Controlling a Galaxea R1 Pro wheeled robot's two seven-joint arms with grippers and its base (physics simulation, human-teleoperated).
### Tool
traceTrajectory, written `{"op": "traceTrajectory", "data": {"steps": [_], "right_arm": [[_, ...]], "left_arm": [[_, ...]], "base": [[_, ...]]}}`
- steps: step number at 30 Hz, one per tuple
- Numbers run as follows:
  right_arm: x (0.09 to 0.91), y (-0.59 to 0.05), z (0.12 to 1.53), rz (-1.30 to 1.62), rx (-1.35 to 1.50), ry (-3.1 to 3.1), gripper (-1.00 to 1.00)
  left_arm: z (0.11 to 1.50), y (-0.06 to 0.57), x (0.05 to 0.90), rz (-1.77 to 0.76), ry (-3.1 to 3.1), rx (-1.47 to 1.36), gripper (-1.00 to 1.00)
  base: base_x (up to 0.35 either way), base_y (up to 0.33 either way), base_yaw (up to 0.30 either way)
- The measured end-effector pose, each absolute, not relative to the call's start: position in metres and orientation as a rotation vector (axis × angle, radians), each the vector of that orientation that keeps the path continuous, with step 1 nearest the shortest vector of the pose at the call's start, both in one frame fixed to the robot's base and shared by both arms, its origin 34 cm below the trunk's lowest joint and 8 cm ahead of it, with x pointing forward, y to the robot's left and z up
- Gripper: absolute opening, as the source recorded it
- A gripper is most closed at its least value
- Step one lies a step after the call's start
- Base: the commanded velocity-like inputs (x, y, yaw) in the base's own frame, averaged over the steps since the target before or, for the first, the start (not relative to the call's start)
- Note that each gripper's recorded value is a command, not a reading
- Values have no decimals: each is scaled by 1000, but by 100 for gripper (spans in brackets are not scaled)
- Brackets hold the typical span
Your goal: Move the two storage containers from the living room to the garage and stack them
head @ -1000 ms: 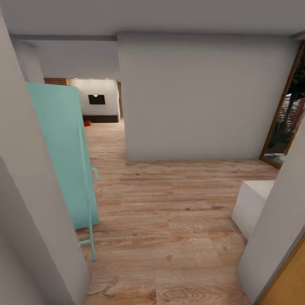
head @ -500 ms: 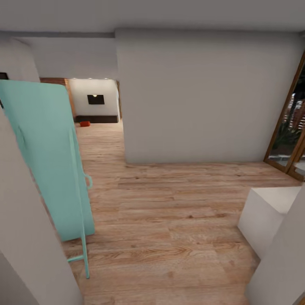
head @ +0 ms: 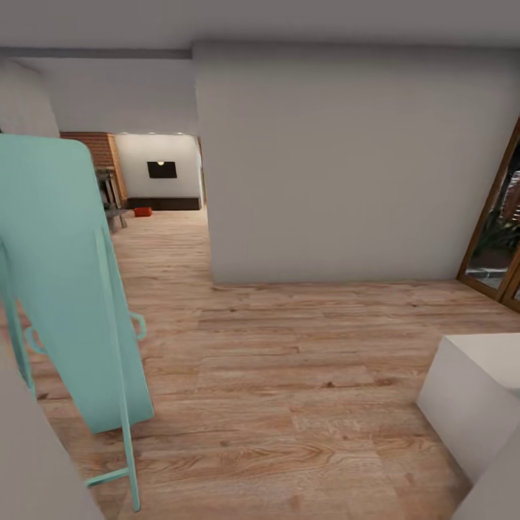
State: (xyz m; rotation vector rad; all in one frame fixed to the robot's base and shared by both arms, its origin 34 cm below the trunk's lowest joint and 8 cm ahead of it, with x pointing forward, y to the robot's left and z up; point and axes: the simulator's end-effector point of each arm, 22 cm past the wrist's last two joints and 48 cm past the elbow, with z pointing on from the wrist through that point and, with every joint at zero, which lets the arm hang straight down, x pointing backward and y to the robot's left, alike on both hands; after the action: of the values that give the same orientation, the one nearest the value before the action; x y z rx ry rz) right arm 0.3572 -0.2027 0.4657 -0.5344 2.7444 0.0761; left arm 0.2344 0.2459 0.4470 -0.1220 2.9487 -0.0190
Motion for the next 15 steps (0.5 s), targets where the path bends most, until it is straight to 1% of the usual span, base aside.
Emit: {"op": "traceTrajectory", "data": {"steps": [15], "right_arm": [[357, -203, 466, 76, -534, 2745, 100]], "left_arm": [[447, 246, 234, -19, 2949, -122, 100]], "base": [[337, 0, 0]]}}
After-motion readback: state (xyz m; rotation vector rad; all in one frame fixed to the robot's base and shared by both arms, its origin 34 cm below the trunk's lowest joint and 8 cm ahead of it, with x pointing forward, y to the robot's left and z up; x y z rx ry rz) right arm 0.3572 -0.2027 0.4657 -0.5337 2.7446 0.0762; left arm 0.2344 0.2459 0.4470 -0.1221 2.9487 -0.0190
